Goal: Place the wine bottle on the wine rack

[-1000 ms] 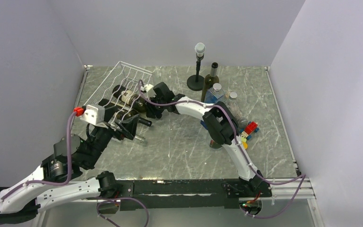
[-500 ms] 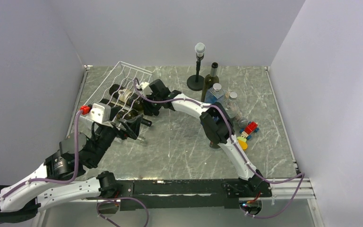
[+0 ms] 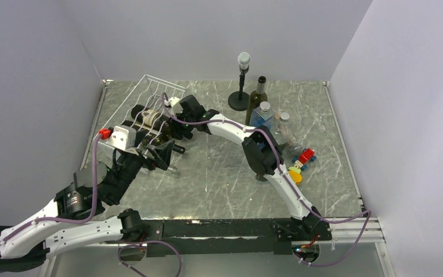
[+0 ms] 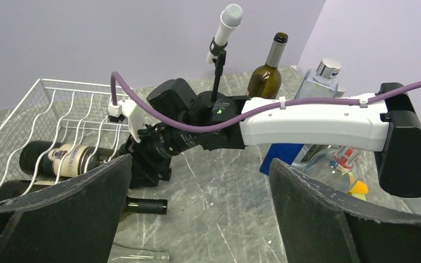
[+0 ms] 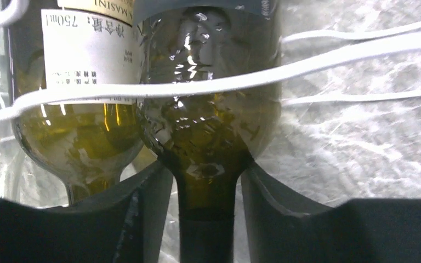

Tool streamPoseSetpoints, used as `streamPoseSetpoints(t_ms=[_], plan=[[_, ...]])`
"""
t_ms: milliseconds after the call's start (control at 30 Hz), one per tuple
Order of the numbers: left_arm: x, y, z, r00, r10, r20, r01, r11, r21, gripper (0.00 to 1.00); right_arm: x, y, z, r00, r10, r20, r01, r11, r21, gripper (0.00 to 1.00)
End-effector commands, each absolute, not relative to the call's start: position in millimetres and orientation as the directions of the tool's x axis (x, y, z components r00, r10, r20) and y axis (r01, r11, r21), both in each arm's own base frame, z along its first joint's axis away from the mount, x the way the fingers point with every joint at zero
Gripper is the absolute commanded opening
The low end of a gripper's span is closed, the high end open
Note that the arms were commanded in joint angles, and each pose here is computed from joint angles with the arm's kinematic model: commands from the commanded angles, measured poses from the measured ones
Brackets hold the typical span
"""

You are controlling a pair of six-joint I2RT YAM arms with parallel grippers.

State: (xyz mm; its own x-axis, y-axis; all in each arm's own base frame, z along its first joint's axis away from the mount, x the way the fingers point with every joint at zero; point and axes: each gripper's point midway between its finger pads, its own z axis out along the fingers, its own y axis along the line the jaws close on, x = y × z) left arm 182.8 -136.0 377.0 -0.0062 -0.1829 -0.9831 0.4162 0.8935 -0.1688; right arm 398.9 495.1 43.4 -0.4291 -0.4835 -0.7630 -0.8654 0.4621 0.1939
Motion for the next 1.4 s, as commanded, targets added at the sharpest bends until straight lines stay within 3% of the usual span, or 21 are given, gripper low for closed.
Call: streamPoseSetpoints(t_ms=[0,100,467,1100,1367], plan=[[183.1,-133.2,383.6,-0.009,-0.213,-0.977,0.402,0.894,-0.199,0.99,424.2,533.7,152.3,-0.231,-0.276,-0.933,-0.904,0.415,0.102,0.58],[183.5,-132.4,383.9,-0.007,-0.213,-0.977,0.398,0.896,-0.198,0.99,420.6,527.1,154.6,-0.214,-0.281,-0.935,-0.905,0.417,0.082,0.71],[181.8,-127.1,390.5,0.001,-0.232,-0.973,0.396,0.893,-0.213,0.99,409.0,503.5,187.2,-0.206,-0.313,-0.927,-0.871,0.491,0.027,0.87],[171.6,-124.2,399.6,-0.009,-0.302,-0.953,0.447,0.851,-0.274,0.99,360.4,379.3,285.2,-0.412,-0.253,-0.875,-0.642,0.762,0.082,0.90],[176.4,-152.9,382.1,-0.056,-0.271,-0.961,0.474,0.840,-0.264,0.99,313.8,320.0,342.7,-0.428,-0.142,-0.892,-0.616,0.769,0.174,0.86]])
